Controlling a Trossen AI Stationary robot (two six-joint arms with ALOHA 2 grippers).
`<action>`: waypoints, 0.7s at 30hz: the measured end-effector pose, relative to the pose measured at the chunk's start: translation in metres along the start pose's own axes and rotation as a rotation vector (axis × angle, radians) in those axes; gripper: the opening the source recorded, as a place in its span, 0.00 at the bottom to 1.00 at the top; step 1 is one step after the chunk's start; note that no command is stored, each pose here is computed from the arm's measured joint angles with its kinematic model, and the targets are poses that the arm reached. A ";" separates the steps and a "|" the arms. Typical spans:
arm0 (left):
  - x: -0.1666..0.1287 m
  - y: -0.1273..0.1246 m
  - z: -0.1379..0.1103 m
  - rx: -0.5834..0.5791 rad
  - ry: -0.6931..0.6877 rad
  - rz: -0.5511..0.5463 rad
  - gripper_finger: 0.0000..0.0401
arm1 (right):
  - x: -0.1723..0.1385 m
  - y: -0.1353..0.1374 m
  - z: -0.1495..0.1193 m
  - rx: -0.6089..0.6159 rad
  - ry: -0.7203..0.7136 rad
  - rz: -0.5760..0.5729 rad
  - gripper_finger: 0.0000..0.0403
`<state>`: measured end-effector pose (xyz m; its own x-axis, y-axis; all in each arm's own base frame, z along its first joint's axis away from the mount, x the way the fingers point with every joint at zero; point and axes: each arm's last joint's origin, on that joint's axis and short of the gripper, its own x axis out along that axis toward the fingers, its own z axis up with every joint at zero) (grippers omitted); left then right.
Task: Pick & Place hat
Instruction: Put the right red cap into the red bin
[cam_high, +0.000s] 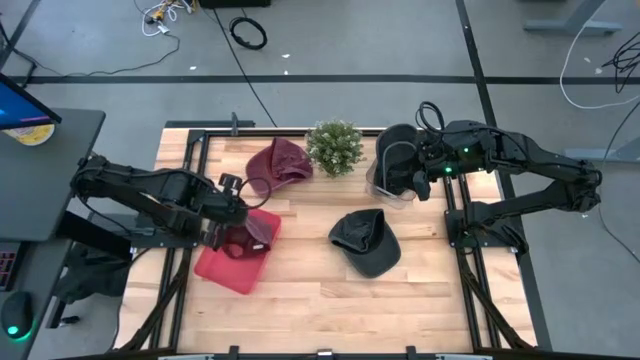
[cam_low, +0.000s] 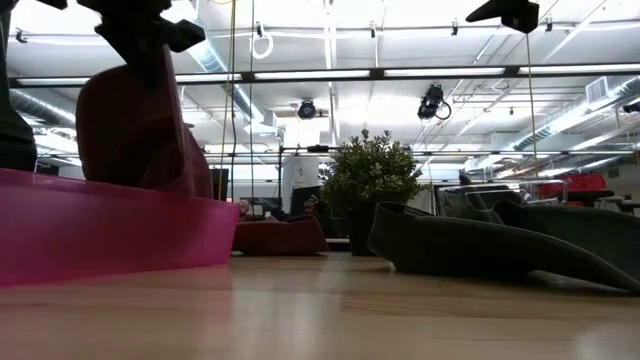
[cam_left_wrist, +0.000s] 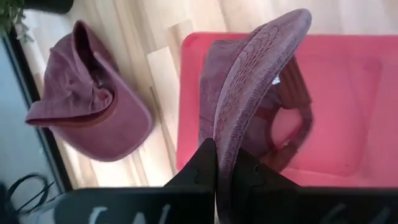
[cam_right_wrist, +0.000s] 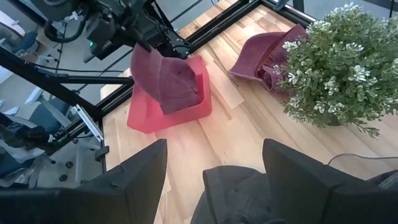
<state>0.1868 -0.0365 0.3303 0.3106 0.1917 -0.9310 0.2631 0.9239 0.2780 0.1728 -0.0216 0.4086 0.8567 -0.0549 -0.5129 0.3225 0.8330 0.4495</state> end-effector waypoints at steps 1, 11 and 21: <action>0.002 0.001 0.001 -0.001 0.011 0.009 0.03 | 0.000 0.000 0.000 0.000 0.000 0.000 0.66; 0.028 0.000 0.018 0.046 0.130 0.038 0.03 | 0.000 0.000 0.000 -0.002 0.000 0.004 0.66; 0.045 -0.012 0.031 0.050 0.193 0.027 0.03 | 0.000 0.000 0.000 -0.013 0.003 0.008 0.66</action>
<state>0.2261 -0.0492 0.2922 0.1382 0.2808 -0.9498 0.3032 0.9009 0.3105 0.1729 -0.0213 0.4087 0.8579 -0.0471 -0.5116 0.3106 0.8407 0.4435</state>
